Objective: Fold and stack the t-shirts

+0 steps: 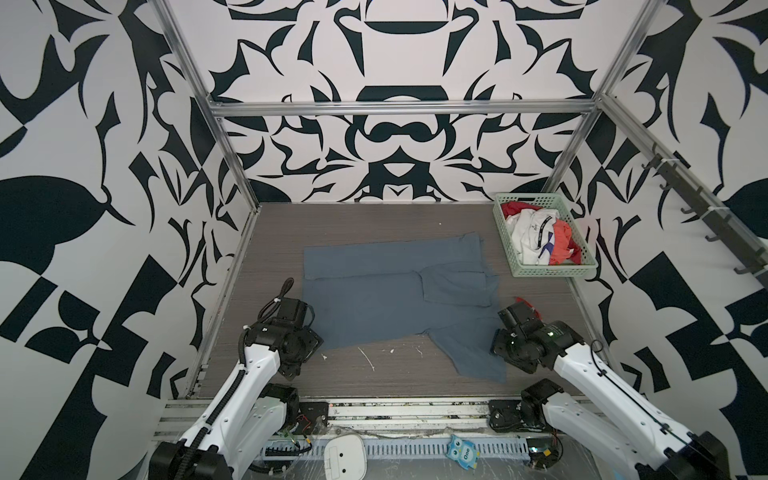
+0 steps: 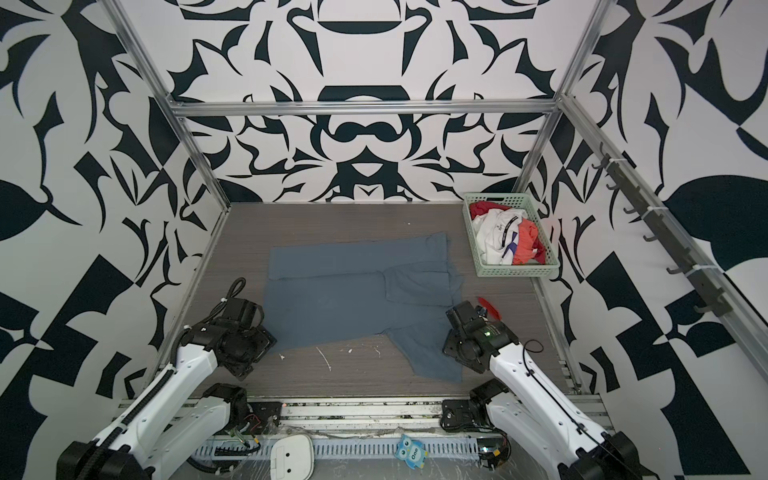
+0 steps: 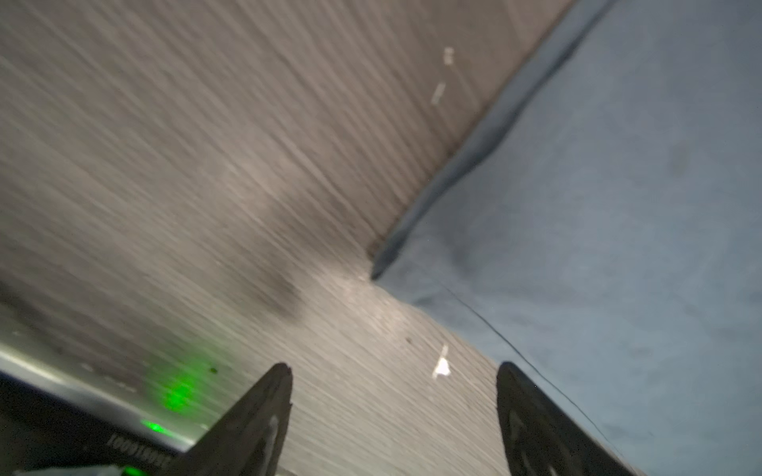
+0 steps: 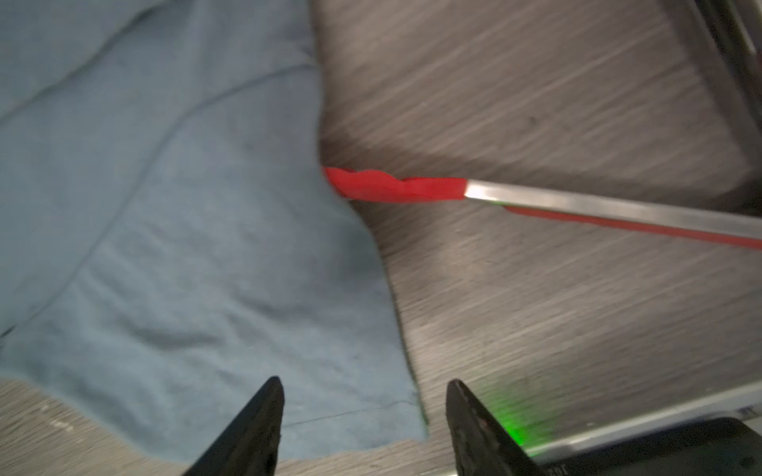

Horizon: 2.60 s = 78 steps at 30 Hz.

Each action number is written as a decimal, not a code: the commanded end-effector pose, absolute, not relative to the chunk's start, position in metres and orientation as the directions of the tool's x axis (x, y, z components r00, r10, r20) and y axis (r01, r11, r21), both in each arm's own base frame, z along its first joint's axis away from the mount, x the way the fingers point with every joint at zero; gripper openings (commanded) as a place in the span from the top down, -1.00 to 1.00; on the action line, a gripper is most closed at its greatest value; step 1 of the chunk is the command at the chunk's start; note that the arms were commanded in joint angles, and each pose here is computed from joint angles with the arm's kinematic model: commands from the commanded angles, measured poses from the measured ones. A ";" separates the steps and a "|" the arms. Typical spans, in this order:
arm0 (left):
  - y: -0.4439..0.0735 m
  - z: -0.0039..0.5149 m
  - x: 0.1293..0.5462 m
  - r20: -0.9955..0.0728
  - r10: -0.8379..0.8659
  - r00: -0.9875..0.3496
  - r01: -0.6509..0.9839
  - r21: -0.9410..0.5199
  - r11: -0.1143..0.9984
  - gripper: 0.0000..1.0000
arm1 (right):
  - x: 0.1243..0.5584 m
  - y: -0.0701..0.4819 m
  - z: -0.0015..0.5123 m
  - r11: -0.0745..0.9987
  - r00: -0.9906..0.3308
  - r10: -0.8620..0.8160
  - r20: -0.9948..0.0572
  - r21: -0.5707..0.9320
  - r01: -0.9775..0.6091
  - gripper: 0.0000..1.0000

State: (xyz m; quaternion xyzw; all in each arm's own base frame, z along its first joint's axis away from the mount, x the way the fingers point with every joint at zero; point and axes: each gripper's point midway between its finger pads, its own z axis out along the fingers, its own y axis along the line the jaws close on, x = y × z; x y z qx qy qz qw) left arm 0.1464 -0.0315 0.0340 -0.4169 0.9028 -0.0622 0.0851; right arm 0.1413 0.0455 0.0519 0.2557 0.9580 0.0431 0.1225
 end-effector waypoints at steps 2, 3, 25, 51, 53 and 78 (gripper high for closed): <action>-0.029 0.030 0.160 -0.140 -0.774 -0.618 -0.750 -0.191 0.633 -0.55 | 0.140 0.036 0.050 0.829 -0.791 0.559 -0.250 0.150 0.538 -0.48; -0.030 0.029 0.166 -0.151 -0.771 -0.618 -0.743 -0.209 0.636 -0.53 | 0.139 0.036 0.046 0.827 -0.791 0.562 -0.240 0.154 0.541 -0.52; -0.033 0.003 0.168 -0.116 -0.804 -0.584 -0.779 -0.198 0.595 0.33 | 0.100 0.074 0.018 0.746 -0.774 0.621 0.122 0.213 0.631 -0.30; -0.036 0.034 0.183 -0.168 -0.793 -0.585 -0.739 -0.293 0.607 1.00 | 0.111 0.049 0.065 0.727 -0.735 0.678 -0.027 0.173 0.664 1.00; -0.034 0.049 0.192 -0.214 -0.791 -0.573 -0.718 -0.333 0.611 1.00 | 0.132 0.052 0.083 0.748 -0.751 0.655 -0.084 0.216 0.628 1.00; -0.034 0.070 0.364 -0.291 -0.654 -0.698 -0.553 -0.361 0.751 1.00 | 0.399 0.088 0.148 0.769 -0.708 0.614 -0.348 0.466 0.438 1.00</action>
